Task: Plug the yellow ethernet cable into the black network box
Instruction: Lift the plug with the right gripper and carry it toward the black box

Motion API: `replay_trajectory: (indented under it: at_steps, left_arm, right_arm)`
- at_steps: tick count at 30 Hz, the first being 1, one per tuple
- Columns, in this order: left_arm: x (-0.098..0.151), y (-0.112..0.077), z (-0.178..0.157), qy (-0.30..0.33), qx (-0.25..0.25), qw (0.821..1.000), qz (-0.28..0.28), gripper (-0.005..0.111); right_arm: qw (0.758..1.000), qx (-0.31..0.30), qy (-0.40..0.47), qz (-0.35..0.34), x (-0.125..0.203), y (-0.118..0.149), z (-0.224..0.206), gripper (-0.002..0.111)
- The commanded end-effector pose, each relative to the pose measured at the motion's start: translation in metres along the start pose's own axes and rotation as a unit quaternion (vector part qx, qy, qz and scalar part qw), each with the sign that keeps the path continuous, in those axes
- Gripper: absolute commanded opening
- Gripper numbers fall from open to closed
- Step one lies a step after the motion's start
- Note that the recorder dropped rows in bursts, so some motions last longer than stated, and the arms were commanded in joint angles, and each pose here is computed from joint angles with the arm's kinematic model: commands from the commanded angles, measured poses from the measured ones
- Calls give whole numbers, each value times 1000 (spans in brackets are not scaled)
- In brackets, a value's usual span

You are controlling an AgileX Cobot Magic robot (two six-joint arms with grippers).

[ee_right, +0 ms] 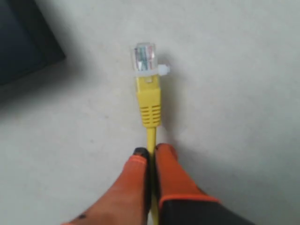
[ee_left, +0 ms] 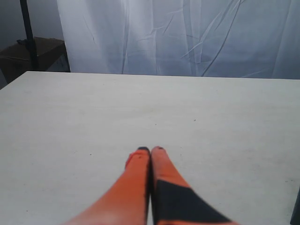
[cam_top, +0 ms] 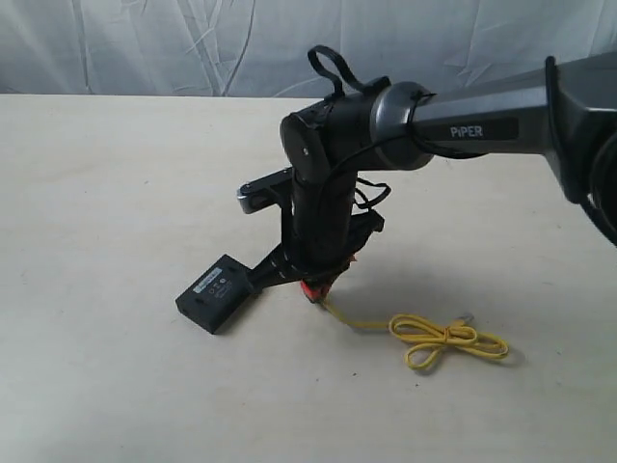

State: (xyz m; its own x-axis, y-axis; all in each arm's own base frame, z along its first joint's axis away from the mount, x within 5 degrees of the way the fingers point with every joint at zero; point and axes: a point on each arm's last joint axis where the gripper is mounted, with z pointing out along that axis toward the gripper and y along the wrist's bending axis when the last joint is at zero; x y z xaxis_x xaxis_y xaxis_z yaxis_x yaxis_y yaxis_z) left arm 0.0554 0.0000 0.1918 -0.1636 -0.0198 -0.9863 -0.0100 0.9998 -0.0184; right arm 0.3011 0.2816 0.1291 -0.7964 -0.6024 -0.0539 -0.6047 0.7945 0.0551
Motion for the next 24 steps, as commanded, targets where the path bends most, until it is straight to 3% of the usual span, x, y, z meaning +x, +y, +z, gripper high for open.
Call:
replay_trajectory:
  at_steps: [1, 11, 20, 24]
  left_arm:
    - [0, 0, 0, -6, 4, 1000, 4, 0]
    - [0, 0, 0, -6, 4, 1000, 4, 0]
    - [0, 0, 0, -9, 0, 1000, 20, 0]
    - [-10, 0, -1, -65, 1, 998, 14, 0]
  right_arm:
    - [999, 7, -24, -43, 3, -1, -36, 0]
    - [994, 37, -35, -94, 9, -6, -64, 0]
    - [995, 29, -41, -90, 8, -4, -64, 0]
    - [994, 31, -46, -94, 7, -4, -64, 0]
